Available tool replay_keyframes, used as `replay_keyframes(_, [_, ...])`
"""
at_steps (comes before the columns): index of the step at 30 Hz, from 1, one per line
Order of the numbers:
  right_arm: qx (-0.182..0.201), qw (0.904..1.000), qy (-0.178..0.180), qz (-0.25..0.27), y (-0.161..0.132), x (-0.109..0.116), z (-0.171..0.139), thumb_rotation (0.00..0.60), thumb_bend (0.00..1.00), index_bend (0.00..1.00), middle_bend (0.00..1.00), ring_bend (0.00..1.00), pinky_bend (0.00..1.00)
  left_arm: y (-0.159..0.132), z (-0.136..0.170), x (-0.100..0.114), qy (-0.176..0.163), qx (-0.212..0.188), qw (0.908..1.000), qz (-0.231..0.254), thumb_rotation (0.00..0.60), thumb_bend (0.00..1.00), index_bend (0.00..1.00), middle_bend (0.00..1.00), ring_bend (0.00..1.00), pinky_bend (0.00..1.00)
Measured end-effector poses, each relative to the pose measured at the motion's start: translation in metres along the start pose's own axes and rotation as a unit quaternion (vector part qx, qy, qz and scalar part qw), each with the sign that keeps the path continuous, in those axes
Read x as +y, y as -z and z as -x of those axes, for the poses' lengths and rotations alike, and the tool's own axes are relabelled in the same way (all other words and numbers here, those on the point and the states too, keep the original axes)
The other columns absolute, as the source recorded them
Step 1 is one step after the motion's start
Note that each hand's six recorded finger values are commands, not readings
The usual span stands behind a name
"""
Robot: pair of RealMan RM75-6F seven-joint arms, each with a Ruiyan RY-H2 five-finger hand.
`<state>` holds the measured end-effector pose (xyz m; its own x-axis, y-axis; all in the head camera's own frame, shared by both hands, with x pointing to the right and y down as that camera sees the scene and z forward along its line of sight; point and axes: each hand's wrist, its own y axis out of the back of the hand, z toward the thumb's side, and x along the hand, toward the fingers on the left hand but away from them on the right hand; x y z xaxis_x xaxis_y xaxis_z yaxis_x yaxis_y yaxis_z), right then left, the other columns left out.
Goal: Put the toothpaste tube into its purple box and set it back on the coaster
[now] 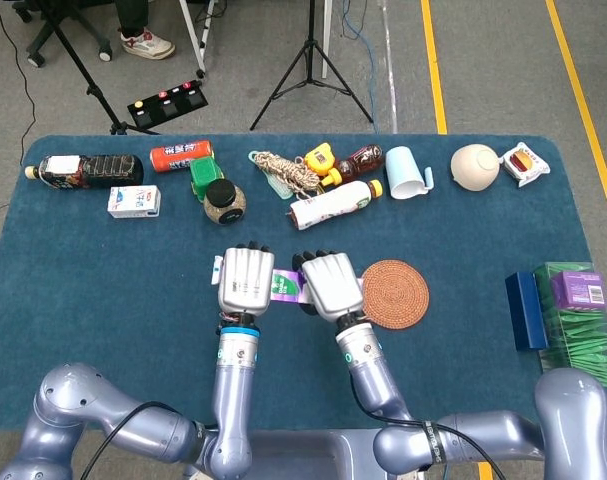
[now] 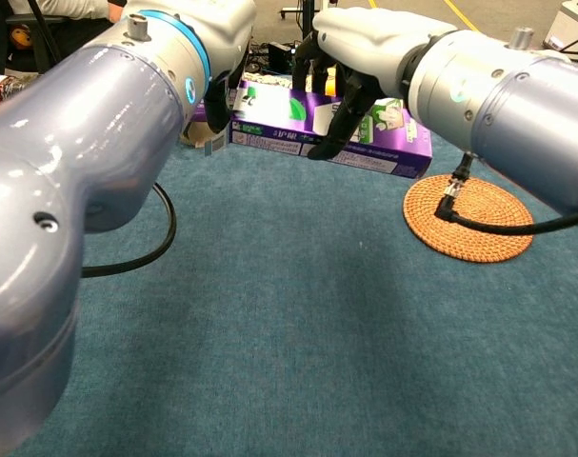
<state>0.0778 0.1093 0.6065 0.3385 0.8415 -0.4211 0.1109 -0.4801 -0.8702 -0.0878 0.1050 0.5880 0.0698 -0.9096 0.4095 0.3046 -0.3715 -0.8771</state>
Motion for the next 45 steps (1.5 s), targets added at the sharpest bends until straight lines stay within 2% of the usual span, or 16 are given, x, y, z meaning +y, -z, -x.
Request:
replay_keyframes(2, [-0.002,1.0000,0.002,0.000,0.003,0.002,0.000,0.600,0.31,0.46,0.51,0.46,0.57,0.003,0.000,0.001,0.001,0.003,1.0000,-0.002,0.600,0.25,0.12,0.11,0.29,0.63])
replay_keyframes(4, [-0.005,1.0000,0.004,0.000,0.006,0.003,0.001,0.600,0.31,0.46,0.51,0.46,0.57,0.006,0.001,0.000,0.008,0.006,0.9999,-0.009,0.600,0.24,0.02,0.03,0.21,0.56])
replay_keyframes(5, [-0.006,1.0000,0.005,0.001,0.007,0.004,0.001,0.600,0.31,0.46,0.51,0.46,0.57,0.008,0.001,0.000,0.011,0.007,0.9998,-0.013,0.600,0.23,0.00,0.01,0.19,0.55])
replay_keyframes(9, [-0.008,0.9999,0.006,0.004,0.011,0.005,0.001,0.600,0.32,0.46,0.51,0.46,0.57,0.015,0.000,0.003,0.008,0.004,0.9998,-0.020,0.600,0.20,0.00,0.00,0.17,0.53])
replay_keyframes(18, [-0.013,0.9998,0.013,0.011,0.020,0.008,0.003,0.600,0.33,0.47,0.52,0.46,0.57,0.024,0.001,0.013,-0.006,-0.004,1.0000,0.006,0.600,0.17,0.00,0.00,0.14,0.51])
replay_keyframes(24, [-0.022,0.9994,0.020,0.016,0.034,0.011,0.006,0.600,0.33,0.47,0.52,0.46,0.57,0.044,0.004,0.027,-0.007,-0.005,0.9997,0.022,0.600,0.17,0.00,0.00,0.12,0.48])
replay_keyframes(27, [-0.028,0.9992,0.022,0.019,0.046,0.012,0.007,0.600,0.33,0.47,0.52,0.46,0.57,0.066,0.005,0.036,-0.007,0.002,0.9995,0.029,0.600,0.15,0.00,0.00,0.11,0.47])
replay_keyframes(34, [-0.032,0.9983,0.029,0.038,0.073,0.016,0.009,0.600,0.33,0.47,0.52,0.46,0.57,0.135,0.001,0.051,-0.009,0.037,0.9986,0.036,0.600,0.04,0.00,0.00,0.05,0.37])
replay_keyframes(40, [-0.015,0.9950,0.035,0.093,0.084,0.022,0.010,0.600,0.34,0.47,0.52,0.46,0.57,0.188,-0.002,0.044,-0.002,0.045,0.9976,0.052,0.600,0.04,0.00,0.00,0.05,0.36])
replay_keyframes(45, [0.012,0.9905,0.047,0.129,0.094,0.027,0.012,0.600,0.34,0.47,0.52,0.46,0.57,0.217,-0.006,0.030,0.012,0.035,0.9962,0.080,0.600,0.04,0.00,0.00,0.05,0.35])
